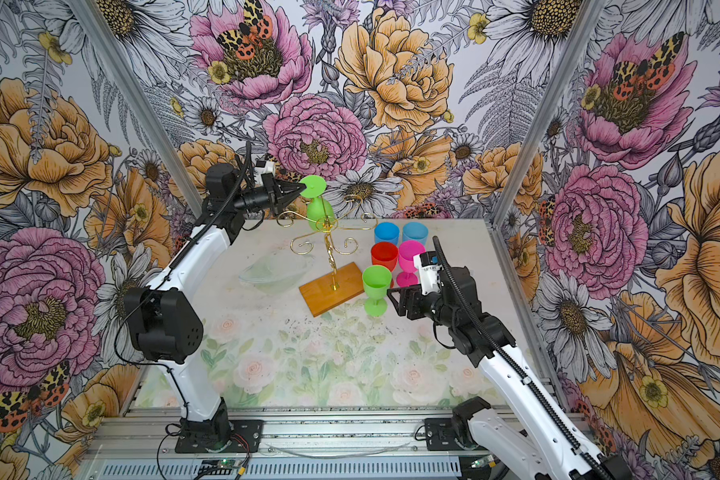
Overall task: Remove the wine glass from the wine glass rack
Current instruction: 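Lift the green glass up off the rack hook with the left gripper, then pull the green glass back toward the robot with the left gripper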
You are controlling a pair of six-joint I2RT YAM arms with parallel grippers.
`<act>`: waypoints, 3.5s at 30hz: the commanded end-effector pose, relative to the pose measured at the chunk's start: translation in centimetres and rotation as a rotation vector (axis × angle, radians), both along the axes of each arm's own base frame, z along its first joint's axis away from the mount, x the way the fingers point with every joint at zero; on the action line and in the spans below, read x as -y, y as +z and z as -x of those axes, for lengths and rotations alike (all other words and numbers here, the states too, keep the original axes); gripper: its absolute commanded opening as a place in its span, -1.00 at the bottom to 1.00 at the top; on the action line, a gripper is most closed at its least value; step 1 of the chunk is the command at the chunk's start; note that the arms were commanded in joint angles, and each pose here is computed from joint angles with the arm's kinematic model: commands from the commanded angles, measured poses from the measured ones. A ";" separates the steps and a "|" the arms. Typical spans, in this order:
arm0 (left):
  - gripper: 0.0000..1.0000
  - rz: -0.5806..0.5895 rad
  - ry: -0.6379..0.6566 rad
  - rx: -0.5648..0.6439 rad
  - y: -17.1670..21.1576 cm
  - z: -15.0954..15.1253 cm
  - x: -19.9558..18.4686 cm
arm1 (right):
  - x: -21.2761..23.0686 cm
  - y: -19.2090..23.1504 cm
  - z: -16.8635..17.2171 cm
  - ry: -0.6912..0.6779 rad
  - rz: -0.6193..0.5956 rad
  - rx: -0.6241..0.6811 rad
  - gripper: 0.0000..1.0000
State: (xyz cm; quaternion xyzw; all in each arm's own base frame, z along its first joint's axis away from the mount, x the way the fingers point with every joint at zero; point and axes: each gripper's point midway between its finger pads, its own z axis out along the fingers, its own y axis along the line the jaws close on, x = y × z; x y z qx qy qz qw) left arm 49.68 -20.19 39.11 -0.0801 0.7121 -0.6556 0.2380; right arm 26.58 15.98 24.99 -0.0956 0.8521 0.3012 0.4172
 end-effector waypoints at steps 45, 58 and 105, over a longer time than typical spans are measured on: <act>-1.00 -0.038 0.110 0.113 3.2 5.9 -8.2 | 0.0 1.2 0.5 -0.016 -0.071 0.004 0.48; -1.00 -0.443 0.378 0.152 1.5 8.7 -13.4 | 0.1 1.0 0.3 -0.030 -0.074 -0.009 0.46; -1.00 -1.402 -0.647 1.343 -16.7 40.8 11.7 | -2.6 -0.5 2.6 0.094 -0.129 -0.275 0.45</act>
